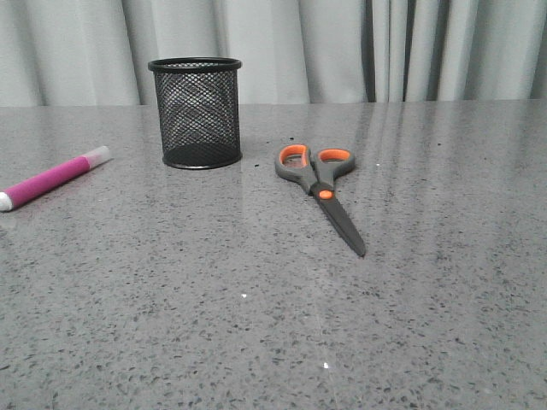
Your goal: Put pen and scissors into bin
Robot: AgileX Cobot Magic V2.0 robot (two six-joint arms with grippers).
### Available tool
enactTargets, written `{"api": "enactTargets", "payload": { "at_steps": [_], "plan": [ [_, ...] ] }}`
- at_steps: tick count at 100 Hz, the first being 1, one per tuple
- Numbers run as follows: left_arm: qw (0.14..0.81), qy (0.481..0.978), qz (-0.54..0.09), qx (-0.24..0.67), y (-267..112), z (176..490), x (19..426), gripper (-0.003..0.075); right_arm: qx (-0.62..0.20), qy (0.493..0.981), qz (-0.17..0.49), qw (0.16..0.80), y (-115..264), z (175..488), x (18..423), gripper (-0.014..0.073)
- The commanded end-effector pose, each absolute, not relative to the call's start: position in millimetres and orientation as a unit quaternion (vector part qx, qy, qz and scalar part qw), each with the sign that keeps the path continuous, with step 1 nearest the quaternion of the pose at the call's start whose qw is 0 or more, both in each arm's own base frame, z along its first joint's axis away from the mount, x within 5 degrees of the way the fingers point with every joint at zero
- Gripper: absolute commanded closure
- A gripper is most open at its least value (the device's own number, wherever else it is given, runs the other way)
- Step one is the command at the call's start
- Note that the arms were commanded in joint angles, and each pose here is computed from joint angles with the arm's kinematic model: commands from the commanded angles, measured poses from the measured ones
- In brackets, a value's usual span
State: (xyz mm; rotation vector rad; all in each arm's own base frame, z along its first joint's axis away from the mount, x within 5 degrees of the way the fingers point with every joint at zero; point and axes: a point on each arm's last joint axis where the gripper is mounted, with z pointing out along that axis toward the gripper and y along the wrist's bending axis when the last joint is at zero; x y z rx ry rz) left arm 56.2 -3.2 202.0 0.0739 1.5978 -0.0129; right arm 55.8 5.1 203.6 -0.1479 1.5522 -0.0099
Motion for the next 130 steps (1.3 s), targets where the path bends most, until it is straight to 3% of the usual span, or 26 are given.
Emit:
{"api": "enactTargets", "payload": {
  "at_steps": [1, 64, 87, 111, 130],
  "plan": [
    [0.72, 0.693, -0.011, 0.021, -3, 196, 56, 0.0739, -0.057, 0.664, -0.004, 0.745, 4, 208, 54, 0.0664],
    [0.692, 0.662, -0.228, -0.174, -4, 201, 55, 0.0739, 0.113, 0.629, 0.164, 0.751, 0, 219, 53, 0.0664],
    [0.705, 0.66, -0.218, -0.142, -6, 227, 52, 0.074, 0.079, 0.675, 0.166, 0.714, 8, 248, 58, 0.0643],
    [0.647, 0.749, -0.136, -0.049, -12, 272, 69, 0.074, 0.029, 0.773, 0.14, 0.618, 17, 294, 99, 0.0643],
    [0.564, 0.82, -0.089, 0.04, -18, 311, 100, 0.0739, 0.009, 0.842, 0.148, 0.519, 27, 317, 141, 0.0643]
  ]
}}
